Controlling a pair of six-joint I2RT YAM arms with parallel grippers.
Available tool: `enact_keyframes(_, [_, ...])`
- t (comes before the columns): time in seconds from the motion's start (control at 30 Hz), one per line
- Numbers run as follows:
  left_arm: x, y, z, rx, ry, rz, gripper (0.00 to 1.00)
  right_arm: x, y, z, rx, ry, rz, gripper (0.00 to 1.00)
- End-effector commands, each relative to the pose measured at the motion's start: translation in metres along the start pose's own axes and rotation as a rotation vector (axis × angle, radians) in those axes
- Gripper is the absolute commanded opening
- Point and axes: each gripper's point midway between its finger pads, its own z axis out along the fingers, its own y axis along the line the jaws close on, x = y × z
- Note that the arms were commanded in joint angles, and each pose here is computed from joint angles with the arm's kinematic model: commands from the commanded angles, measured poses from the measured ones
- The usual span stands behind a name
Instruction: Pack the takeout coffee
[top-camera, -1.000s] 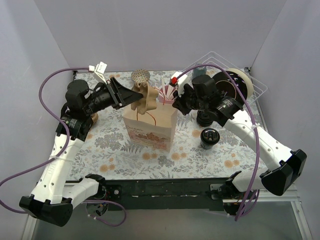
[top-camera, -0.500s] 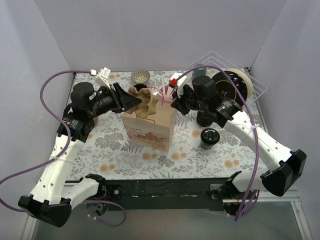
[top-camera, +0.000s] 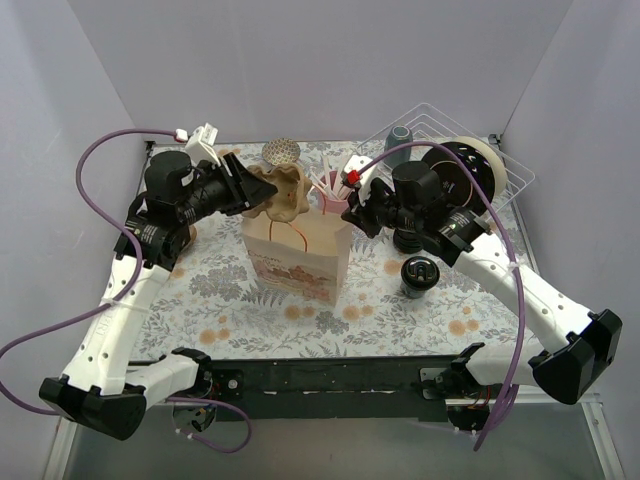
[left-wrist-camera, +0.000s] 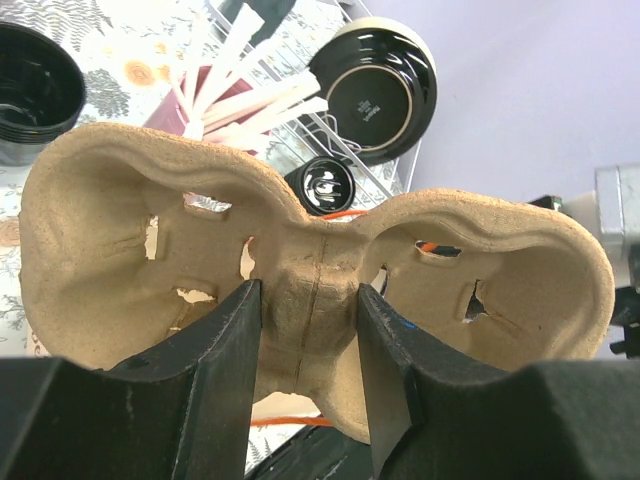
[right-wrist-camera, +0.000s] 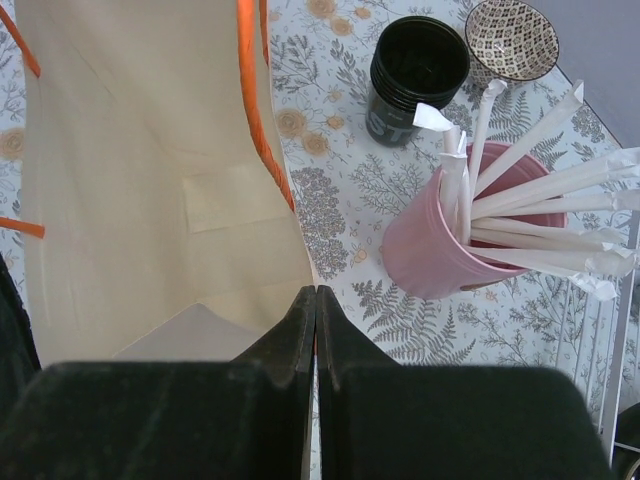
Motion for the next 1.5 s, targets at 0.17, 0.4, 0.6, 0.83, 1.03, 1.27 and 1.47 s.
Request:
enact_keyframes(0.17, [-0.005,0.007,-0.009,-0.086,-0.025,-0.018,0.18,-0.015,0.001,-0.007,-0.001,-0.057,-0.020,0.01])
enact_keyframes(0.4, [0.012,0.018,-0.013,-0.122,0.013,-0.042,0.17,-0.026,0.003,-0.006,-0.017,-0.101,-0.039,0.01])
enact_keyframes(0.6, [0.002,0.015,-0.021,-0.144,-0.046,-0.082,0.15,-0.030,0.016,-0.004,-0.055,-0.130,-0.081,0.01])
enact_keyframes(0.83, [0.005,0.027,-0.015,-0.197,-0.046,-0.156,0.12,-0.023,0.017,-0.003,-0.045,-0.107,-0.073,0.01])
enact_keyframes(1.03, [-0.004,0.010,-0.019,-0.129,-0.089,-0.214,0.11,-0.019,0.021,-0.005,-0.051,-0.107,-0.079,0.01])
enact_keyframes(1.27, [0.000,0.010,-0.019,-0.123,-0.084,-0.239,0.12,-0.016,0.021,-0.005,-0.046,-0.092,-0.078,0.01])
enact_keyframes(1.47, [0.017,0.020,-0.016,-0.150,-0.007,-0.193,0.12,-0.019,0.015,-0.006,-0.009,-0.093,-0.061,0.01])
